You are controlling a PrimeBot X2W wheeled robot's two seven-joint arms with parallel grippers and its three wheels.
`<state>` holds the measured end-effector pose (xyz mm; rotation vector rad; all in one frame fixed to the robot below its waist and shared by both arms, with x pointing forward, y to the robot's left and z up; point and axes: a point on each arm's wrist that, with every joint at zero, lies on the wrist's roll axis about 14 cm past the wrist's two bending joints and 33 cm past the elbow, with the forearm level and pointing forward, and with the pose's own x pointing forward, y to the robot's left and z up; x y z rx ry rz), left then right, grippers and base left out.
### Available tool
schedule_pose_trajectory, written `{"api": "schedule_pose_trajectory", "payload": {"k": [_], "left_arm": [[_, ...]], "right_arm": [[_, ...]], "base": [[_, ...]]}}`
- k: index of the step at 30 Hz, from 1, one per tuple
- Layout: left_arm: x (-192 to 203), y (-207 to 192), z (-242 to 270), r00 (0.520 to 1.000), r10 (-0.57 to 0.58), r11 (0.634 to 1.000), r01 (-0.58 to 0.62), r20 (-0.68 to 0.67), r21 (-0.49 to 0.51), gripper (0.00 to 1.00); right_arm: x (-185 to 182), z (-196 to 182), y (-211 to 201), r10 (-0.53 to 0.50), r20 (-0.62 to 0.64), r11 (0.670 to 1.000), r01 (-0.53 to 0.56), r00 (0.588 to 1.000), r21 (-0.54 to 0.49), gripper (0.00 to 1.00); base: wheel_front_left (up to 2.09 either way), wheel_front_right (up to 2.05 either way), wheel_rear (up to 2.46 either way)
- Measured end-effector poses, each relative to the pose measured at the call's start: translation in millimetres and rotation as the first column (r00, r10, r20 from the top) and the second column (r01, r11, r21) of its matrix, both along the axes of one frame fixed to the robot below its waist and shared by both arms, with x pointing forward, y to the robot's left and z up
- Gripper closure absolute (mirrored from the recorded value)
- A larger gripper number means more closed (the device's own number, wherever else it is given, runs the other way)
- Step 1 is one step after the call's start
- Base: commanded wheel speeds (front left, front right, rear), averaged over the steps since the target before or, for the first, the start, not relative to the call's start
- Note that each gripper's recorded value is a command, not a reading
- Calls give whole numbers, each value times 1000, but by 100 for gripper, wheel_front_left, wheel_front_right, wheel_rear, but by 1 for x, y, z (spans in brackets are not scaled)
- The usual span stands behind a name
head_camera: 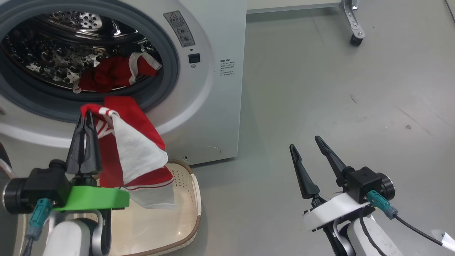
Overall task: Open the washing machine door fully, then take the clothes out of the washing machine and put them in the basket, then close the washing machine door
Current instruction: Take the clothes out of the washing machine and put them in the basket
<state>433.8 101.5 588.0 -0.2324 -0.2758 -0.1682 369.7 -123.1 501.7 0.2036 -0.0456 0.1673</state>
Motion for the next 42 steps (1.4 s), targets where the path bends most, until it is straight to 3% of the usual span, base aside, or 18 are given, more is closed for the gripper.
{"api": "schedule_pose_trajectory", "payload": {"k": [11, 24, 33, 37, 42], "left_arm": [[-6, 7, -94, 961, 19, 1000, -17, -277, 11, 100], [6, 12, -205, 834, 44, 999, -46, -550, 10, 100], [16, -3, -277, 708, 5, 1000, -4, -706, 3, 100], [19, -10, -318, 606, -26, 1000, 23, -795, -15, 100], [19, -16, -355, 514, -44, 999, 30, -857, -33, 100]], "right_arm": [[10, -9, 4, 17, -23, 1000, -17, 1000, -2, 0], [37, -31, 3, 21, -71, 1000, -21, 997, -4, 0], [60, -48, -2, 13, -99, 1000, -14, 995, -4, 0], [74, -58, -7, 5, -113, 1000, -5, 994, -6, 0], [89, -71, -10, -3, -128, 1000, 2, 992, -6, 0]], "base": [[0, 0, 0], [0, 0, 0], [0, 0, 0], [0, 0, 0], [0, 0, 0]]}}
